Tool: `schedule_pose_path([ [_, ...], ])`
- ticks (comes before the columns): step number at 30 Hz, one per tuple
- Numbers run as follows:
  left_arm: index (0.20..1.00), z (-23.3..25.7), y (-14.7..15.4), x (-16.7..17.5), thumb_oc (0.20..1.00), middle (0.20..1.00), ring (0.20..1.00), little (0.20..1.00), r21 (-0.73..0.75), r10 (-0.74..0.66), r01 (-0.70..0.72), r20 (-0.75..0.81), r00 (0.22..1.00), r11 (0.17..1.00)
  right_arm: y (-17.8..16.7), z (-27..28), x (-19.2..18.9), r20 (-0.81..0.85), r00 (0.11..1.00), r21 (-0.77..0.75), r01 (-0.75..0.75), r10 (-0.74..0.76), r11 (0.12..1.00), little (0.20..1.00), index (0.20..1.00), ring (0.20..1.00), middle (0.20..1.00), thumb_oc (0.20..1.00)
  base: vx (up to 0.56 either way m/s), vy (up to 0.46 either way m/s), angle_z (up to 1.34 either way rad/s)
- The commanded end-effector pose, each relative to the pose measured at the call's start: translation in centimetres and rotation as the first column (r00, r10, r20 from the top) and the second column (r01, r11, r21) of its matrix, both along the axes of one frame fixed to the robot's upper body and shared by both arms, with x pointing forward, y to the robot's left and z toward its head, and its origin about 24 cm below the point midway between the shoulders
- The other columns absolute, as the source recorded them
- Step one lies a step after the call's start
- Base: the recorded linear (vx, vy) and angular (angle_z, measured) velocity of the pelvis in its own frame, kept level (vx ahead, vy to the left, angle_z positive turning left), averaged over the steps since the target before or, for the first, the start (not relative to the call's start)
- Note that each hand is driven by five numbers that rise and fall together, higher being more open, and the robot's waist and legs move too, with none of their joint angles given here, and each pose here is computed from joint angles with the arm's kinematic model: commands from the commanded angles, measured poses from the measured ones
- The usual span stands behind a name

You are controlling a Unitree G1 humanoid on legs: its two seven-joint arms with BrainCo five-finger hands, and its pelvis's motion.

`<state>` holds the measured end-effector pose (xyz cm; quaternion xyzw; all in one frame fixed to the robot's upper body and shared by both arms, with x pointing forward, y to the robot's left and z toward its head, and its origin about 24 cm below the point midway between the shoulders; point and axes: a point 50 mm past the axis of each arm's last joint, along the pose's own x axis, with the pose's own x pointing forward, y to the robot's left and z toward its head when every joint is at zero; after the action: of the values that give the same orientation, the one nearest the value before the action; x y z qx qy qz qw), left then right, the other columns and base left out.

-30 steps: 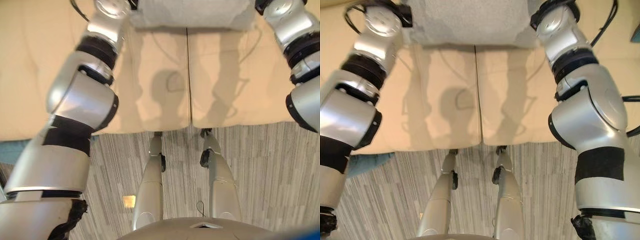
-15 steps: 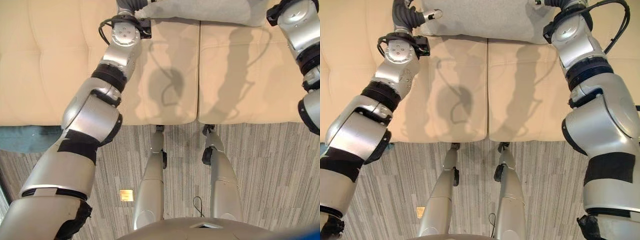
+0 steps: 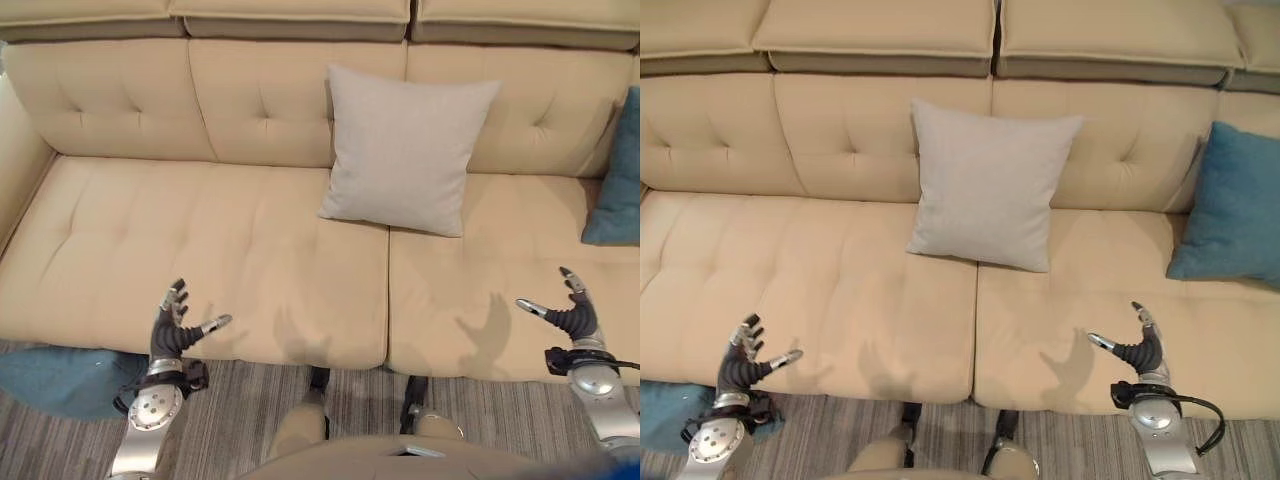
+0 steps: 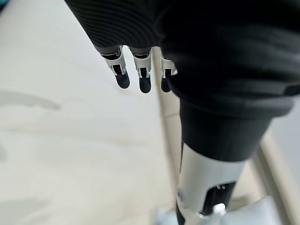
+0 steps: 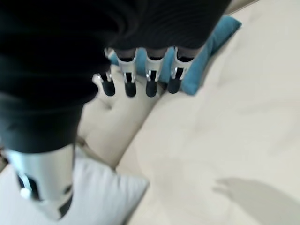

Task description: Pick up all the scattered cushions and arrange them neatly on the sofa.

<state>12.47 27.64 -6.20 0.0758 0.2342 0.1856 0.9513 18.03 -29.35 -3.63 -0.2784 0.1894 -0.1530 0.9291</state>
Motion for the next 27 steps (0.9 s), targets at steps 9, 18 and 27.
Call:
schedule_pose_path([
  [9, 1.000, -8.3, -1.6, -5.1, 1.000, 1.000, 1.000, 1.000, -0.041, -0.038, 0.020, -0.510, 0.859, 0.999, 2.5, -4.7, 0.9, -0.297, 0.930, -0.060, -0.243, 0.215, 0.968, 1.000, 1.000, 1.000, 1.000, 1.000, -0.01, 0.053, -0.02],
  [18, 1.000, -9.4, -1.1, -7.8, 1.000, 1.000, 1.000, 1.000, 0.008, -0.035, 0.054, -0.674, 0.738, 0.999, 3.5, -10.0, -4.8, -0.611, 0.780, 0.001, -0.168, 0.134, 0.986, 1.000, 1.000, 1.000, 1.000, 1.000, -0.05, 0.073, -0.12],
  [27, 1.000, -8.4, -1.0, -2.6, 1.000, 1.000, 1.000, 1.000, 0.056, -0.051, 0.101, -0.574, 0.817, 0.993, 3.9, -9.4, -2.6, -0.550, 0.829, 0.011, -0.114, 0.101, 0.993, 1.000, 1.000, 1.000, 1.000, 1.000, -0.15, -0.148, 0.55],
])
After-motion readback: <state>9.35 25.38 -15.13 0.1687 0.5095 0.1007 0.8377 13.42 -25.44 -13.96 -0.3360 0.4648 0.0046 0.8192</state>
